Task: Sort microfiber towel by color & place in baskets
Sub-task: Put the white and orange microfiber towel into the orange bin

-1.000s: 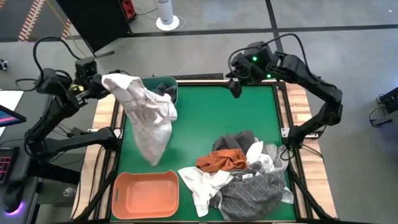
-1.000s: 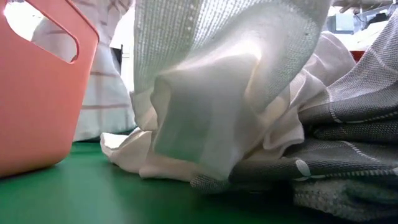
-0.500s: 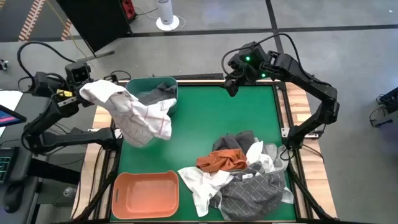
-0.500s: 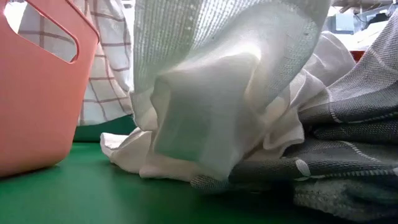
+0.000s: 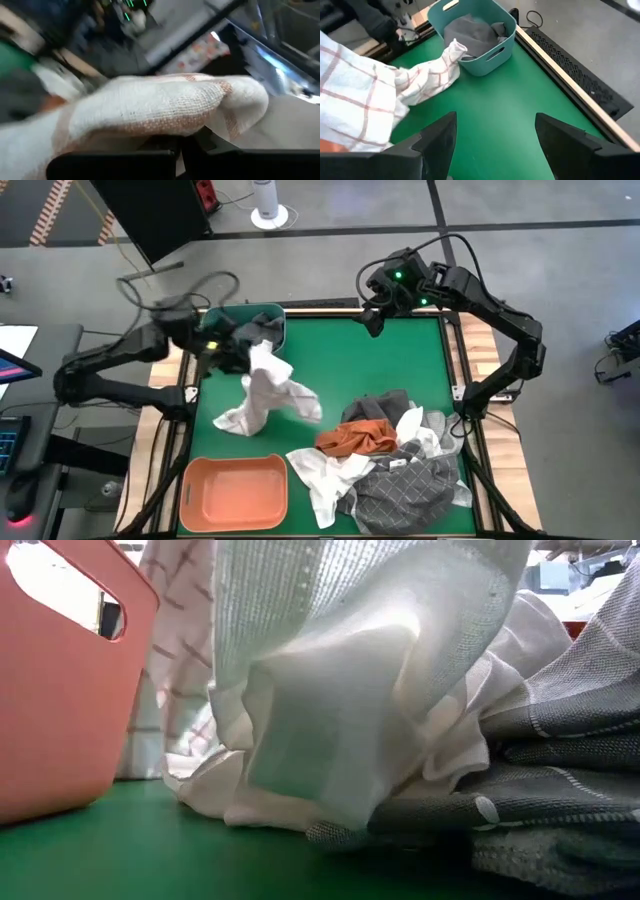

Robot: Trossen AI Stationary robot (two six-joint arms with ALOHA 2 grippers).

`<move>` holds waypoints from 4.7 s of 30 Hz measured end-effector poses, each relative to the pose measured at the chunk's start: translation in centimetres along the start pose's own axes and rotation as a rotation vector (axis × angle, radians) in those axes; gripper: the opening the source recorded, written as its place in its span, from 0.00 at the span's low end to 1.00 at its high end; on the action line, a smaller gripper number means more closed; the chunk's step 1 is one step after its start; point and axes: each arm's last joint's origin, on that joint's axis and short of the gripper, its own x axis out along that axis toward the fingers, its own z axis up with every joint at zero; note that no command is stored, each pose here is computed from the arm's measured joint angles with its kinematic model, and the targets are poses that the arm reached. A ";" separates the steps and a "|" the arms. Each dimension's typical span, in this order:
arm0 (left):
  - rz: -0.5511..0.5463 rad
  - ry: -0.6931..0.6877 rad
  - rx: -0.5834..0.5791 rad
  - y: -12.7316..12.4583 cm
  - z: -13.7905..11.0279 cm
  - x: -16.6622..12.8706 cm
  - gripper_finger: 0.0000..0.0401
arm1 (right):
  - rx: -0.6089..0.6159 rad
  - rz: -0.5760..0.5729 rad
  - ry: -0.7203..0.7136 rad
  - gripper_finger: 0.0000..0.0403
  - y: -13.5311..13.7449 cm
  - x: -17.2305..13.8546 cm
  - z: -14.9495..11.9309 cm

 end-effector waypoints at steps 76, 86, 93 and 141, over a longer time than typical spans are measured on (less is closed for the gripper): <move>1.010 1.071 -0.622 1.2 -22.2 13.0 0.68 | -0.264 0.057 0.062 0.73 2.0 0.1 -1.0; 1.012 0.539 -0.704 -3.5 -14.4 6.7 0.68 | -0.262 0.056 0.051 0.73 1.9 0.1 -0.9; 1.320 0.356 -0.665 1.0 -11.6 6.0 0.68 | -0.257 0.065 0.019 0.73 2.2 0.1 -0.6; 1.281 0.409 -0.807 19.4 -20.9 7.5 0.31 | -0.246 0.077 -0.114 0.73 2.3 -5.5 -1.2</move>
